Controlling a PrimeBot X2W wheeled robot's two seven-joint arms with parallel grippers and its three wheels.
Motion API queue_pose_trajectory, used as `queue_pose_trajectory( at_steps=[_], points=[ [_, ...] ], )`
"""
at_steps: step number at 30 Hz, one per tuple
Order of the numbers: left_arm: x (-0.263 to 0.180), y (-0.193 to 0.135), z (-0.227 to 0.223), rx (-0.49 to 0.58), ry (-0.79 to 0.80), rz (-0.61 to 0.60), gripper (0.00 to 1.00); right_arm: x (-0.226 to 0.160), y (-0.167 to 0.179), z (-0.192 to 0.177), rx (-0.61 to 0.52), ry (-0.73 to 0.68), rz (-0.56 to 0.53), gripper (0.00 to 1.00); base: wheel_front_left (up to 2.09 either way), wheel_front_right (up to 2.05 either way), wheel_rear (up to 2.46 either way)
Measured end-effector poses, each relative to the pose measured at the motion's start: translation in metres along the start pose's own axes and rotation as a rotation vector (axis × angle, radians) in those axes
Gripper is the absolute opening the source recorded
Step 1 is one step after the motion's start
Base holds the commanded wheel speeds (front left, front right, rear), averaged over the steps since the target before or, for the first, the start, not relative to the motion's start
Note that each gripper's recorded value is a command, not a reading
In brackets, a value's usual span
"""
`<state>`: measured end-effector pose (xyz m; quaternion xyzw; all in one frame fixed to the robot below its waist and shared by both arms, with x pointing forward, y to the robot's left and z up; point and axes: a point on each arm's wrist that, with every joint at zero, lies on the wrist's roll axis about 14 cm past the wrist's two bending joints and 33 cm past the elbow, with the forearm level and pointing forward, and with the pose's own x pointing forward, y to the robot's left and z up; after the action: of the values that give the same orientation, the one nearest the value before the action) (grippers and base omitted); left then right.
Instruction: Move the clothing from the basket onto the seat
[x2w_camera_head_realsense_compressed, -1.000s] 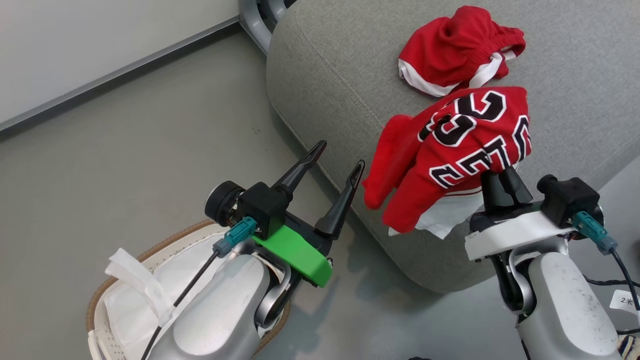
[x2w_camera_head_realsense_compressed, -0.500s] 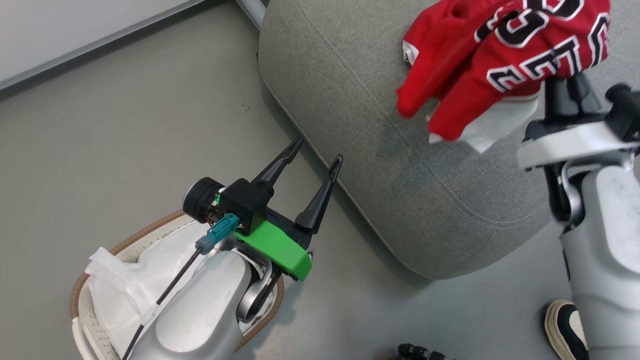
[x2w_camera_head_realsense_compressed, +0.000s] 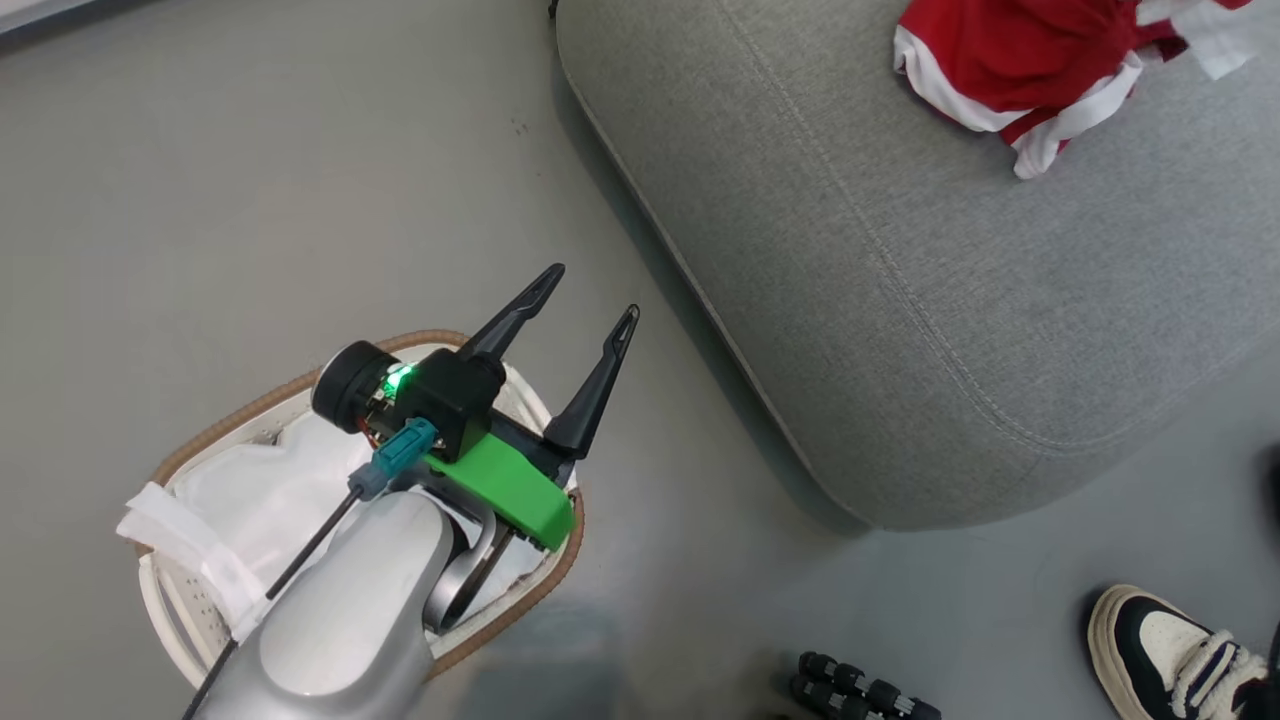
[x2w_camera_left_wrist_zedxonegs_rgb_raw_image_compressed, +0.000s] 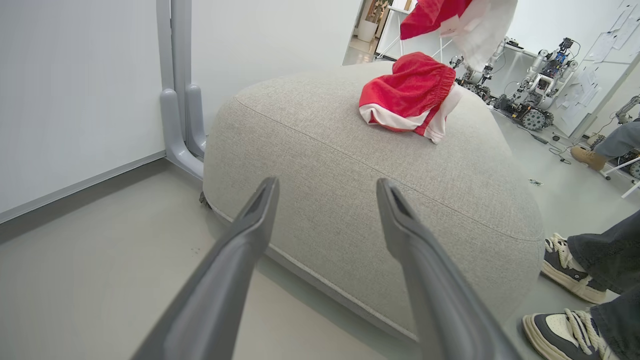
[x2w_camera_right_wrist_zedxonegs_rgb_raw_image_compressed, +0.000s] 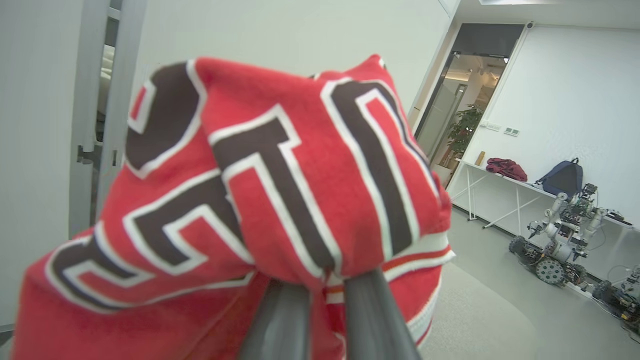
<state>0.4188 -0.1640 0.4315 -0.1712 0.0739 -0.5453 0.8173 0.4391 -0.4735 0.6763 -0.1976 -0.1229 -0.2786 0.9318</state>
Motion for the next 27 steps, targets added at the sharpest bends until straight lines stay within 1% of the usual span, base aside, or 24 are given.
queue_pose_trajectory(
  at_steps=[3,6,10,15,21,25,26,27],
  points=[
    [-0.006,0.014,-0.006,-0.011,0.01,0.031,1.0,0.009,-0.011,-0.016,-0.036,0.047,-0.032,0.0,0.0,0.0,0.0],
    [-0.012,0.029,-0.009,-0.017,0.014,0.06,1.0,0.013,-0.006,-0.04,-0.066,0.116,-0.029,0.0,0.0,0.0,0.0],
    [-0.019,0.046,-0.019,-0.027,0.031,0.095,1.0,0.006,0.018,-0.086,-0.055,0.24,-0.002,0.0,0.0,0.0,0.0],
    [-0.029,0.065,-0.032,-0.053,0.054,0.139,1.0,-0.013,0.054,-0.143,-0.028,0.391,0.044,0.0,0.0,0.0,0.0],
    [-0.039,0.084,-0.039,-0.069,0.057,0.188,1.0,-0.033,0.09,-0.185,0.0,0.503,0.087,0.0,0.0,0.0,0.0],
    [-0.045,0.091,-0.044,-0.079,0.063,0.213,1.0,-0.039,0.099,-0.2,0.014,0.533,0.085,0.0,0.0,0.0,0.0],
    [-0.046,0.092,-0.044,-0.08,0.063,0.216,1.0,-0.04,0.1,-0.202,0.017,0.538,0.082,0.02,0.0,0.0,0.0],
    [-0.048,0.093,-0.045,-0.081,0.064,0.22,1.0,-0.042,0.1,-0.205,0.018,0.544,0.079,0.32,0.0,0.0,0.0]
  ],
)
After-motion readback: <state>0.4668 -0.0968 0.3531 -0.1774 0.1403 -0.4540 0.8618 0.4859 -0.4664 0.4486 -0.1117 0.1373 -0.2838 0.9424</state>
